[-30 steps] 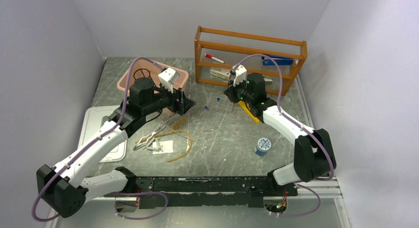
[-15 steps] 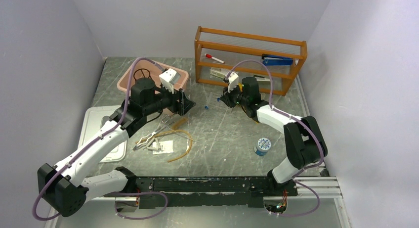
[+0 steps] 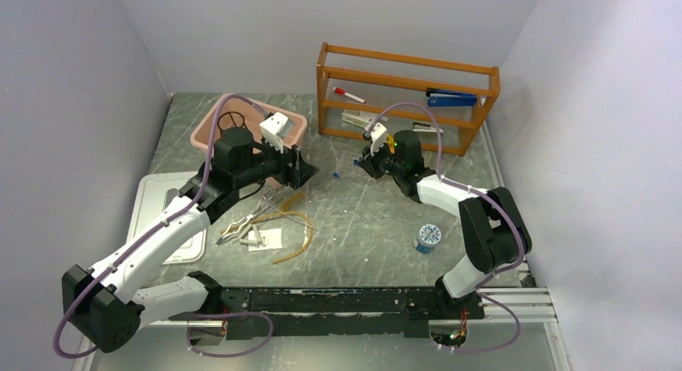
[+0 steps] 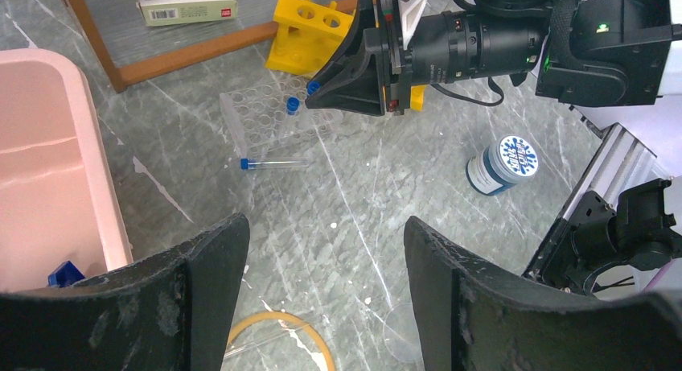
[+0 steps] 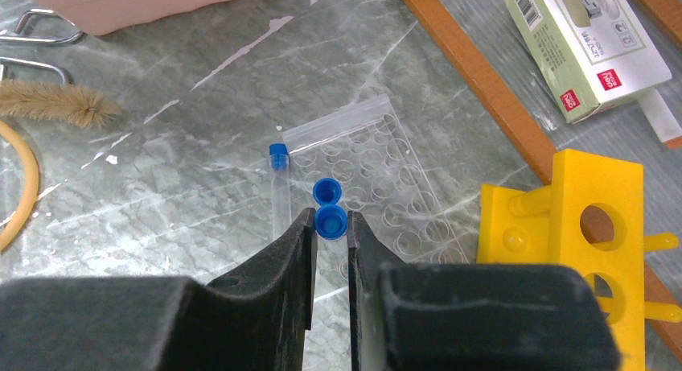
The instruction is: Organize the chemistry lab equipment
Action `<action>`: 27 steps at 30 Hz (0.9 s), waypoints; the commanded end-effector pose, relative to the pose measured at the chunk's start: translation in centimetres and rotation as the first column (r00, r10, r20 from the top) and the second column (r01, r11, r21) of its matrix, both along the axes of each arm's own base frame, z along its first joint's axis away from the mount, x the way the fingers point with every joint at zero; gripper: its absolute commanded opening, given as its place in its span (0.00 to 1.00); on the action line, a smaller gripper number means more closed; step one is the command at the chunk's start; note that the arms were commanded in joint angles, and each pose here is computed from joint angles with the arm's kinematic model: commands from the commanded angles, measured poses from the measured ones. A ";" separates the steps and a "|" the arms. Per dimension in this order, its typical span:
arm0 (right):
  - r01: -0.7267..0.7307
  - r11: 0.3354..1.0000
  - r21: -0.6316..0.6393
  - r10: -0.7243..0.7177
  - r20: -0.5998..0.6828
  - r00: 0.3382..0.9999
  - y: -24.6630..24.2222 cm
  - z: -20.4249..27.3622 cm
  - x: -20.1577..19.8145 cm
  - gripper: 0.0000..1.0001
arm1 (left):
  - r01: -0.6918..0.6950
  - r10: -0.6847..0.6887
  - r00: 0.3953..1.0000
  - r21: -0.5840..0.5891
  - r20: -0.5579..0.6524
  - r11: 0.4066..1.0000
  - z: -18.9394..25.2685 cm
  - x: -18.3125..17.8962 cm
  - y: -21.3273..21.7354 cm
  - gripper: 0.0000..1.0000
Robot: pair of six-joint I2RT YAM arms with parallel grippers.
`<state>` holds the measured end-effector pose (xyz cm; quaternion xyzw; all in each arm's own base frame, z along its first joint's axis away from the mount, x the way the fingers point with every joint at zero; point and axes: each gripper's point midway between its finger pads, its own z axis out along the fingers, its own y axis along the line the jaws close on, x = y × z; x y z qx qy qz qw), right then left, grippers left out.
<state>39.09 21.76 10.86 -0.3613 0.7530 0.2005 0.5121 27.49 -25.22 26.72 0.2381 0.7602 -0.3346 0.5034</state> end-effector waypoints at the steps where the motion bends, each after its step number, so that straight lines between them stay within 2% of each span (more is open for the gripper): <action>1: -0.014 1.000 0.003 0.013 0.034 0.999 0.0 -0.4 0.3 0.01 | -0.020 0.020 0.999 -0.008 0.036 1.000 0.6 0.6 0.3 0.74; 7: -0.015 1.000 -0.016 0.016 0.035 0.999 -0.3 -1.1 -0.1 0.06 | -0.022 0.022 0.999 -0.006 0.036 1.000 0.6 0.6 0.3 0.74; 17: -0.012 1.000 -0.027 0.011 -0.027 1.000 -0.4 -1.9 -0.1 0.23 | -0.023 0.023 0.999 -0.005 0.033 1.000 0.5 0.6 0.3 0.74; 21: -0.004 1.000 -0.019 0.004 -0.033 0.999 -0.4 -1.6 -0.1 0.35 | -0.021 0.021 0.999 -0.004 0.032 1.000 0.5 0.6 0.3 0.74; 27: 0.026 1.000 0.013 -0.025 -0.029 0.999 -0.4 -0.1 0.0 0.42 | -0.021 0.021 0.999 -0.006 0.033 1.000 0.6 0.6 0.3 0.74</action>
